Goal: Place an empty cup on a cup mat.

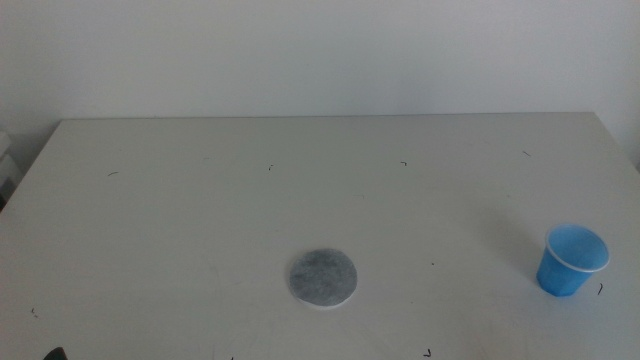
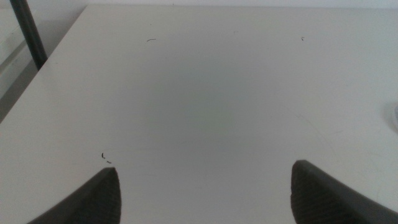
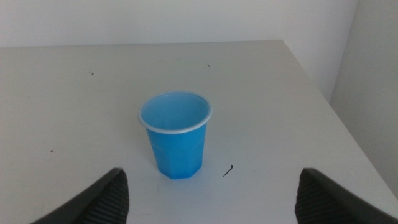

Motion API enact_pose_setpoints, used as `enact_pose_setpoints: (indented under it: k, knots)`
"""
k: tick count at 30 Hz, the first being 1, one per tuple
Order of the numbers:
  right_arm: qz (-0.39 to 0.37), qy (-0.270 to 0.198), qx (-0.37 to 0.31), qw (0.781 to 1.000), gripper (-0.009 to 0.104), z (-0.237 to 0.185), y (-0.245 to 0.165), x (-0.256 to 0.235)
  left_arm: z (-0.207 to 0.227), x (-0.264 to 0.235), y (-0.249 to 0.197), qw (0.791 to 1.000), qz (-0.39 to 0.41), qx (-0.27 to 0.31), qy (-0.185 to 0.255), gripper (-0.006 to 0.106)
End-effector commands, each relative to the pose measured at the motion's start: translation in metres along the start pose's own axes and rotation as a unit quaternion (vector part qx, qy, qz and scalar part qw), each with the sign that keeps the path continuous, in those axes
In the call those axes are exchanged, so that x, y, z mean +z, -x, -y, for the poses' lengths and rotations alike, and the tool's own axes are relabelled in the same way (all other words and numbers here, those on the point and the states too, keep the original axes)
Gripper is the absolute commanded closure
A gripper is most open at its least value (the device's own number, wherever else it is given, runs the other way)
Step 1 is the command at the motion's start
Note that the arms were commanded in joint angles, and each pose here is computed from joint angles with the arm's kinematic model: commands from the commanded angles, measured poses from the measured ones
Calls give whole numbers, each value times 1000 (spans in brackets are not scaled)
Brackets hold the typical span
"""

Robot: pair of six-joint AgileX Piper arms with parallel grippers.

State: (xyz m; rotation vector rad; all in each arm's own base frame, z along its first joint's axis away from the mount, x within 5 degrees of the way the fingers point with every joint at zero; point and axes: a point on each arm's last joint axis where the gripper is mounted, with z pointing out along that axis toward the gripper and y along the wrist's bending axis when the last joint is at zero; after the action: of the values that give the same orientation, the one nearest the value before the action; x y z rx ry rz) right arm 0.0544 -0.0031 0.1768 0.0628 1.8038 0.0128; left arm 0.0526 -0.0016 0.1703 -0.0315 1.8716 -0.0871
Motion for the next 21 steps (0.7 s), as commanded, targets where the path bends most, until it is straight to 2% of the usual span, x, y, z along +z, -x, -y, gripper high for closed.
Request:
enact_pose_setpoints:
  k: [1, 11, 21]
  knots:
    - [56, 5, -10, 998, 1, -1, 19, -7, 1, -2, 8, 999, 42, -6, -5, -5]
    - [16, -12, -6, 1000, 1, 0, 65, -22, 1, -2, 8, 999, 42, -6, -5, -5]
    - [1, -13, -7, 1000, 1, -4, 122, -13, 1, -2, 8, 999, 42, -6, -5, -5]
